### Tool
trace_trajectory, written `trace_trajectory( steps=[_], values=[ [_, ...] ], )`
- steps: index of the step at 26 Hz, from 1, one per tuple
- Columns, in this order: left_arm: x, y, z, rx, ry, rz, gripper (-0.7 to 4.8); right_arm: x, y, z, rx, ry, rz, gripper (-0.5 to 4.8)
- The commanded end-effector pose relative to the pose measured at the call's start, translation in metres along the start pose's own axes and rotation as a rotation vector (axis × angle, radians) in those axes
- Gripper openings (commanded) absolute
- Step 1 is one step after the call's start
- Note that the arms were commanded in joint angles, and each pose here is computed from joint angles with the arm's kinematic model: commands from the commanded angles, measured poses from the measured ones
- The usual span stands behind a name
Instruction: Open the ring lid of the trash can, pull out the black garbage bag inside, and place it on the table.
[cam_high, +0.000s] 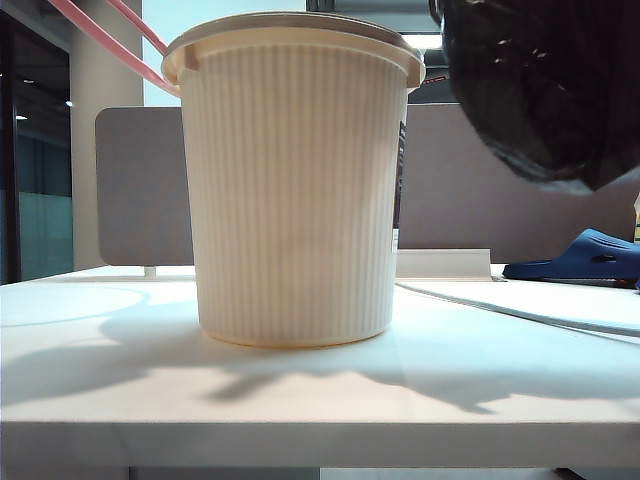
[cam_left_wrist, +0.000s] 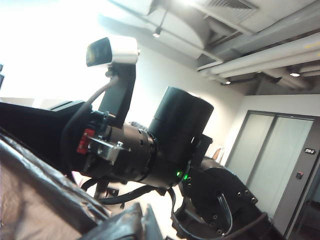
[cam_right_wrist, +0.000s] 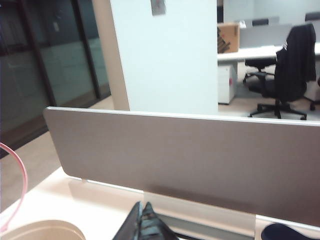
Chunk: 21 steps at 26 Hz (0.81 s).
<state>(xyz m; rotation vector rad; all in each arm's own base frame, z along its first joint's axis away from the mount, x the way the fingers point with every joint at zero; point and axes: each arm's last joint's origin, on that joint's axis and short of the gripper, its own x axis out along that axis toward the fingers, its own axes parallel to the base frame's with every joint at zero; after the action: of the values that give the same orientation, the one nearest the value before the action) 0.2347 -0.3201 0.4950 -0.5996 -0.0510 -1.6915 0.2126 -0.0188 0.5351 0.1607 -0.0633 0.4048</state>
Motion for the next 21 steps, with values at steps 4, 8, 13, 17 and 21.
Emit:
trace_trajectory(
  steps=[4,8,13,17,21],
  values=[
    [-0.001,0.012,-0.004,0.005,0.007,0.008,-0.06,0.005,-0.005,-0.008,-0.027,-0.016,-0.003,-0.05],
    [0.001,0.024,-0.014,-0.01,0.024,0.025,-0.06,0.003,-0.011,-0.008,-0.037,-0.022,-0.032,-0.05],
    [0.004,0.04,-0.028,-0.013,0.045,0.048,-0.06,0.003,-0.019,-0.014,-0.038,-0.008,-0.059,-0.05],
    [0.002,0.051,-0.033,-0.019,0.051,0.067,-0.06,0.009,-0.026,-0.027,-0.037,0.014,-0.064,-0.05],
    [-0.004,0.064,-0.034,-0.02,0.052,0.095,-0.06,0.015,-0.035,-0.044,-0.022,0.034,-0.084,-0.05]
  ],
)
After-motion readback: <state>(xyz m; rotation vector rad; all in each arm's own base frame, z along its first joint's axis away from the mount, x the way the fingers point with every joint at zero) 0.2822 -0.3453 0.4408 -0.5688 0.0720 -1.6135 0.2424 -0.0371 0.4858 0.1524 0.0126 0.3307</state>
